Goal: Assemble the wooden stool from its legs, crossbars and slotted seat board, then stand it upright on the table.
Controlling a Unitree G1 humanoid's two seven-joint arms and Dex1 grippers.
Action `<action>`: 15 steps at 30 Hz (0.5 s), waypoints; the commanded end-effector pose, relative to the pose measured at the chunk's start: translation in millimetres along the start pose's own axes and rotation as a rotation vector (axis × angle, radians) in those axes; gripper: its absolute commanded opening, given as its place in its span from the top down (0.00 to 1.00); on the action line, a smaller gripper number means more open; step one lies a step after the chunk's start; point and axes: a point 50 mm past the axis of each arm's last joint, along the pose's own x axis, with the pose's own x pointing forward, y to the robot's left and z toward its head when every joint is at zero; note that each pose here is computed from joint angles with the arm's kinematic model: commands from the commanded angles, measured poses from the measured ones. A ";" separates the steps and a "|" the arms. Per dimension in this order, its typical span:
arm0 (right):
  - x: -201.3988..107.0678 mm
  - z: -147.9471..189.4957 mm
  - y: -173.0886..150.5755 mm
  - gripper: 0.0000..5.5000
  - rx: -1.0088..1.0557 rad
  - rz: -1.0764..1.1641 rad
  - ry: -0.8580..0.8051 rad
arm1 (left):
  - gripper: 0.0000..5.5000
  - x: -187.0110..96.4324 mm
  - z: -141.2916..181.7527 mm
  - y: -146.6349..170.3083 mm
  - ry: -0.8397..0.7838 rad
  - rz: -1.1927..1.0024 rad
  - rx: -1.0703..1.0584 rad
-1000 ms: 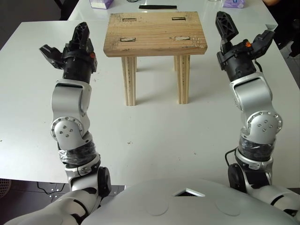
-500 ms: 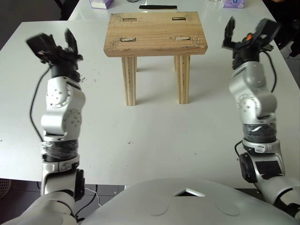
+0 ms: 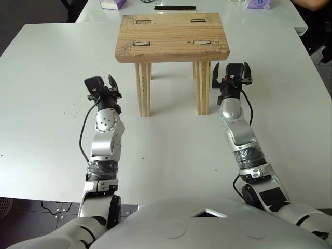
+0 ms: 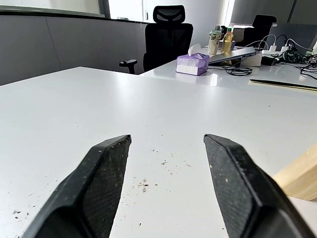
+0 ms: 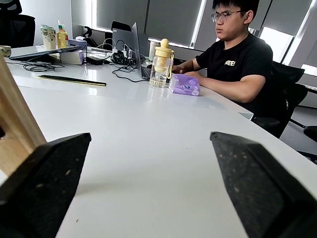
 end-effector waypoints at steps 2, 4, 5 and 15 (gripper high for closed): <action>-1.0 -4.8 -7.7 0.25 0.041 -0.061 0.028 | 0.50 7.2 5.5 -16.1 0.000 -0.060 -0.012; 0.5 -6.5 -11.2 0.25 0.055 -0.091 0.042 | 0.50 5.7 3.4 -22.5 0.016 -0.072 -0.044; 2.1 -7.1 -12.3 0.25 0.062 -0.099 0.050 | 0.50 5.2 2.4 -25.9 0.025 -0.078 -0.063; 18.7 -2.0 3.6 0.25 0.093 -0.049 0.064 | 0.50 1.6 -5.3 -47.8 0.049 -0.058 -0.132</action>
